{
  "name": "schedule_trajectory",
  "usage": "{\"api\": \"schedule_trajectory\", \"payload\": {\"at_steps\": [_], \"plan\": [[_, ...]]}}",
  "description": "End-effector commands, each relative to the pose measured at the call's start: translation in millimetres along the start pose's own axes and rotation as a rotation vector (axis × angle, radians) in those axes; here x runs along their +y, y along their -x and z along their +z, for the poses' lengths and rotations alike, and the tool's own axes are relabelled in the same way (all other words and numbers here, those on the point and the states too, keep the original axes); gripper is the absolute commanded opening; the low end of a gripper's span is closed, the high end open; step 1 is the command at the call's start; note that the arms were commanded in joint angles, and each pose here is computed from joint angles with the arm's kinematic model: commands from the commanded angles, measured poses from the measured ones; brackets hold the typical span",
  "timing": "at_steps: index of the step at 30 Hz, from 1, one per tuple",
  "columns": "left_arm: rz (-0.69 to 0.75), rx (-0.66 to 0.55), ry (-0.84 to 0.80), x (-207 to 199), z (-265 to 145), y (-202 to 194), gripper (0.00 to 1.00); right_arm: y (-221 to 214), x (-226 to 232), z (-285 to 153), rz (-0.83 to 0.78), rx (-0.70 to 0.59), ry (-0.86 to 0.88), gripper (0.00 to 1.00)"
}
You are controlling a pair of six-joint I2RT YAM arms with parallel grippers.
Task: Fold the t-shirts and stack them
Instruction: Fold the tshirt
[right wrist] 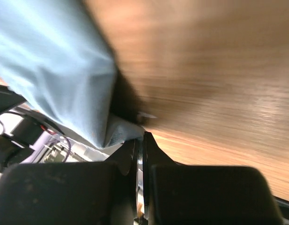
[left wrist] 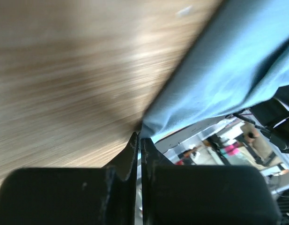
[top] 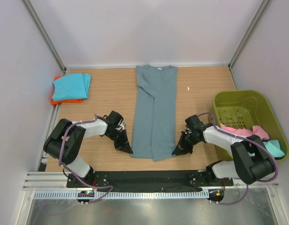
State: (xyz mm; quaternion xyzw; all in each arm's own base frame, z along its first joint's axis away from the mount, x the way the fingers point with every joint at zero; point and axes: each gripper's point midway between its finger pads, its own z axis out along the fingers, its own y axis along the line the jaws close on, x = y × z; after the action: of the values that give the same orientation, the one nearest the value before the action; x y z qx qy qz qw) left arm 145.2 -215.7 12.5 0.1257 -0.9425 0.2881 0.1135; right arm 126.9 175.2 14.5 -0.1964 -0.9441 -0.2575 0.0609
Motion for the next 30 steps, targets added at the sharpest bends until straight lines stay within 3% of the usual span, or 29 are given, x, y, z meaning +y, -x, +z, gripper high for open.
{"api": "schedule_trajectory", "payload": {"at_steps": [1, 5, 16, 30], "plan": [[0.164, -0.147, -0.022, -23, -23, 33, 0.0, 32, 18, -25, -0.088, -0.126, 0.038, 0.02], [0.257, -0.231, -0.044, -47, -52, 64, 0.0, 55, 34, -49, -0.123, -0.187, 0.086, 0.02], [0.341, -0.388, -0.11, -103, -95, 156, 0.0, 125, 118, -95, -0.234, -0.36, 0.274, 0.02], [0.419, -0.481, -0.167, -160, -99, 264, 0.0, 245, 147, -109, -0.234, -0.518, 0.314, 0.02]]}}
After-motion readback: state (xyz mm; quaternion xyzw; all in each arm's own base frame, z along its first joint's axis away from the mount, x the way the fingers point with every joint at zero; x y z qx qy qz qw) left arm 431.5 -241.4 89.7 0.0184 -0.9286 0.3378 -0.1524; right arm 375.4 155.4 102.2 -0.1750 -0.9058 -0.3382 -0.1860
